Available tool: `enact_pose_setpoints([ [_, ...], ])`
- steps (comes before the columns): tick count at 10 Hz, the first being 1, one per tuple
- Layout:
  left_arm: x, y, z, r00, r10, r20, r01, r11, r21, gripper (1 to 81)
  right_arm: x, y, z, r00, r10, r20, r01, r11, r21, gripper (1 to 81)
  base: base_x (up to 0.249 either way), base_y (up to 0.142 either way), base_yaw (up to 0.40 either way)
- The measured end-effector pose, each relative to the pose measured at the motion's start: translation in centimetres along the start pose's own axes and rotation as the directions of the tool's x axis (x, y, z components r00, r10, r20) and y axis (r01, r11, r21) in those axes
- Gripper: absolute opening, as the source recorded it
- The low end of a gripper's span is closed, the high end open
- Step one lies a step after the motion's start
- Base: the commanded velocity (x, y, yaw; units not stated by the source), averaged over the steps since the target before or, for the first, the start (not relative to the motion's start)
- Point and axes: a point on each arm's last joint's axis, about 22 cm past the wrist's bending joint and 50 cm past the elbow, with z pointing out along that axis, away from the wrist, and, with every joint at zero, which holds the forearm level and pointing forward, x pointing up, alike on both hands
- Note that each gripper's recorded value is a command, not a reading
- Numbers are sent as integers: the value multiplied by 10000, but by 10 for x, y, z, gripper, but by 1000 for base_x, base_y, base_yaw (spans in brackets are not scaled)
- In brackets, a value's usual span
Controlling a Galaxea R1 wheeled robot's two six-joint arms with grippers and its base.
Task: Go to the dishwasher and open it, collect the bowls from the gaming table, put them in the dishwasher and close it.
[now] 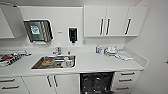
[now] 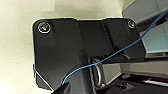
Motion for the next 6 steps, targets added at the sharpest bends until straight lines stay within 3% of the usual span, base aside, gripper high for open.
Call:
enact_pose_setpoints([
  [1, -4, 0, -1, 10000, 5, 46, -5, 10000, 28, 811, -3, 0, 0, 10000, -1, 17, 1, 10000, -11, 811, 0, 0, 0],
  [3, 10, 2, 2, 9998, 79, -196, -79, 10000, 10, 811, 3, 1, 0, 9999, -57, -110, 57, 10000, -38, 811, 0, 0, 0],
  [6, 6, 10, 4, 9999, 43, -134, -44, 10000, -74, 811, 2, 0, 0, 9999, -52, -105, 52, 10000, -40, 811, 0, 0, 0],
])
